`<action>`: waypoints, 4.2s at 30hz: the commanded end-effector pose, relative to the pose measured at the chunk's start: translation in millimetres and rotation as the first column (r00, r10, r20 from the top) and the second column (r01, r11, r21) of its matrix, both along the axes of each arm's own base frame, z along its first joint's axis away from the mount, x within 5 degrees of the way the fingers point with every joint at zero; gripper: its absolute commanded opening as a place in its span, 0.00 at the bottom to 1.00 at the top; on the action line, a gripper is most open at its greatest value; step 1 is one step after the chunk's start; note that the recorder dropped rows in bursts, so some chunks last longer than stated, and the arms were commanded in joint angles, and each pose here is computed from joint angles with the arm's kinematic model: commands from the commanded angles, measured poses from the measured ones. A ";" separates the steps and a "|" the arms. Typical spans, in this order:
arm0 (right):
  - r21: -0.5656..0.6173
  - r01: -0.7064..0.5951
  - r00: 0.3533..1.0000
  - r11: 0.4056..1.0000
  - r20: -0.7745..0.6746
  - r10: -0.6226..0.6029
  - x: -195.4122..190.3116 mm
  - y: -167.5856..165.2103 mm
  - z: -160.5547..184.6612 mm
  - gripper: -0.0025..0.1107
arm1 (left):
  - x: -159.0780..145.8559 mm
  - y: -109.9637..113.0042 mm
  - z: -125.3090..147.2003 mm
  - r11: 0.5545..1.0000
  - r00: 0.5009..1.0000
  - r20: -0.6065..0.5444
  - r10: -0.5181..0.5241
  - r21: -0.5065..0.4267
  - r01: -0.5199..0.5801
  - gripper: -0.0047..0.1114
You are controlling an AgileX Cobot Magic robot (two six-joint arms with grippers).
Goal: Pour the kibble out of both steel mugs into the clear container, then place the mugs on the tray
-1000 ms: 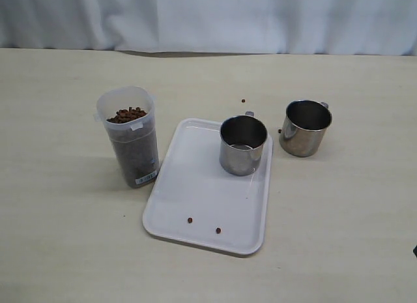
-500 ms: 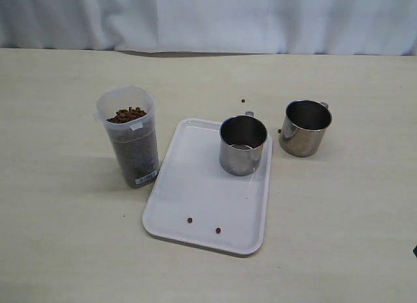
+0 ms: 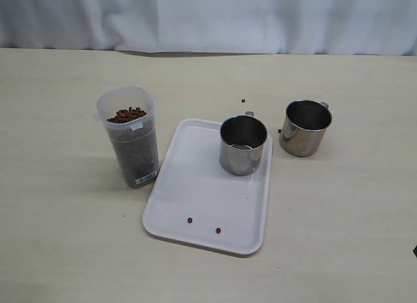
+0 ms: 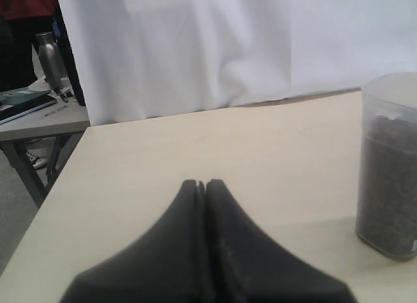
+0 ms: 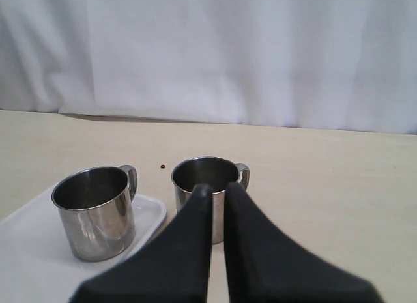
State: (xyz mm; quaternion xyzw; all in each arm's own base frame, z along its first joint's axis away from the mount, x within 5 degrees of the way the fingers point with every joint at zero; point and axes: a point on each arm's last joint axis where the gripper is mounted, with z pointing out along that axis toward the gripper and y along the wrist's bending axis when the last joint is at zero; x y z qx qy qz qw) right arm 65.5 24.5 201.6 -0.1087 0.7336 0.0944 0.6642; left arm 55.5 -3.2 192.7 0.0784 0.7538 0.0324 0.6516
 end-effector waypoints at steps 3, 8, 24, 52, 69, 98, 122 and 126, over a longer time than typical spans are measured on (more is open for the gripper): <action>0.007 0.009 1.000 1.000 -0.004 -0.009 -0.1 -0.6 -1.2 0.07 | -0.1 -0.5 -0.3 1.000 1.000 0.007 -0.009 -0.004 0.009 0.04; 0.033 0.010 1.000 0.999 -0.005 -0.010 -0.1 -0.5 -0.6 0.07 | -0.1 -0.5 -0.3 1.000 1.000 0.007 -0.009 -0.004 0.009 0.04; 0.111 -0.027 0.999 0.993 0.024 0.025 55.6 5.9 10.9 0.88 | -0.1 -0.5 -0.5 1.000 1.000 0.005 -0.008 -0.004 0.008 0.04; -0.080 -0.386 0.852 0.919 -0.412 0.322 253.1 37.8 -112.9 1.00 | 0.0 -0.5 -0.1 1.000 1.000 0.010 -0.008 -0.002 0.008 0.04; -0.067 -0.253 0.845 0.965 -0.500 0.188 264.1 27.6 -113.4 0.07 | -0.1 -0.6 -0.5 1.000 1.000 0.005 -0.009 -0.006 0.009 0.04; -0.049 -0.714 0.700 0.699 -0.044 0.713 131.5 120.5 15.7 0.07 | 0.0 -0.5 -0.1 1.000 1.000 0.009 -0.008 -0.002 0.008 0.04; -0.073 -0.766 0.621 0.638 -0.338 0.707 115.6 191.1 -59.7 0.07 | -0.1 -0.5 -0.3 1.000 1.000 0.008 -0.008 -0.002 0.008 0.04; -0.082 -0.753 0.624 0.653 -0.403 0.670 121.8 193.4 -68.7 0.07 | -0.1 -0.5 -0.3 1.000 1.000 0.008 -0.008 -0.002 0.008 0.04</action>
